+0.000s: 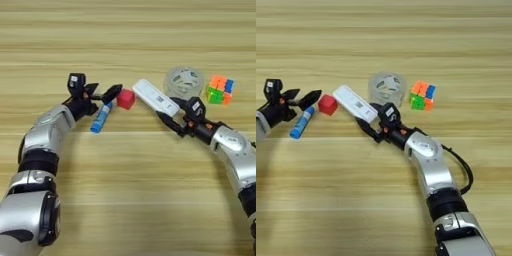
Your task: Move the objects on the table
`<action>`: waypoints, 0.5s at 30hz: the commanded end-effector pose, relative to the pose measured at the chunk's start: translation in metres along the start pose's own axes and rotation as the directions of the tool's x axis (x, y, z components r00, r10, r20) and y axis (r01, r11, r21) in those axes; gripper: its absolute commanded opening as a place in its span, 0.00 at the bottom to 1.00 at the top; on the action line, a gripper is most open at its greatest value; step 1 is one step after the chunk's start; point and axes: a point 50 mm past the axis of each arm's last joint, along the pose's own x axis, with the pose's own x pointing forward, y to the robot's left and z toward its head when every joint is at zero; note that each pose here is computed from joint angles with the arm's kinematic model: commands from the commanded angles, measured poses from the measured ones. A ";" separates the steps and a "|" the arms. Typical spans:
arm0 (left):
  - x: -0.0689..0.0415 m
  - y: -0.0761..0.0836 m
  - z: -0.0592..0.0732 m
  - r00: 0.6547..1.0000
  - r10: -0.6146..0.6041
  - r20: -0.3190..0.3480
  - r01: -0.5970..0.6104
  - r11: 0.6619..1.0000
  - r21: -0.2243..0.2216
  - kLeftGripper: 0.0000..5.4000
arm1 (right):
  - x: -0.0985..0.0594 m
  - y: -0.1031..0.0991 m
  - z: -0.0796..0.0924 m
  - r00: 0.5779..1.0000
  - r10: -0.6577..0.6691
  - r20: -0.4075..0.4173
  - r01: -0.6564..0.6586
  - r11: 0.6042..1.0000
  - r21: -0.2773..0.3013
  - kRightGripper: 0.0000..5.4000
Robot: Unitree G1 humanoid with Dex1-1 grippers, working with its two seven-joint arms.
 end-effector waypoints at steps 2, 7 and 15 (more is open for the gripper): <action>0.002 -0.009 -0.003 0.999 -0.052 -0.017 0.051 0.997 -0.059 1.00 | -0.001 0.001 0.006 1.000 -0.001 0.015 0.001 1.000 -0.008 0.54; 0.004 -0.023 0.000 0.993 -0.119 -0.014 0.117 0.989 -0.091 1.00 | 0.000 0.002 0.010 1.000 0.002 0.028 -0.002 1.000 -0.017 0.54; 0.001 -0.038 0.012 0.983 -0.183 0.014 0.183 0.977 -0.105 1.00 | 0.003 0.003 0.014 0.999 0.009 0.044 -0.008 1.000 -0.026 0.54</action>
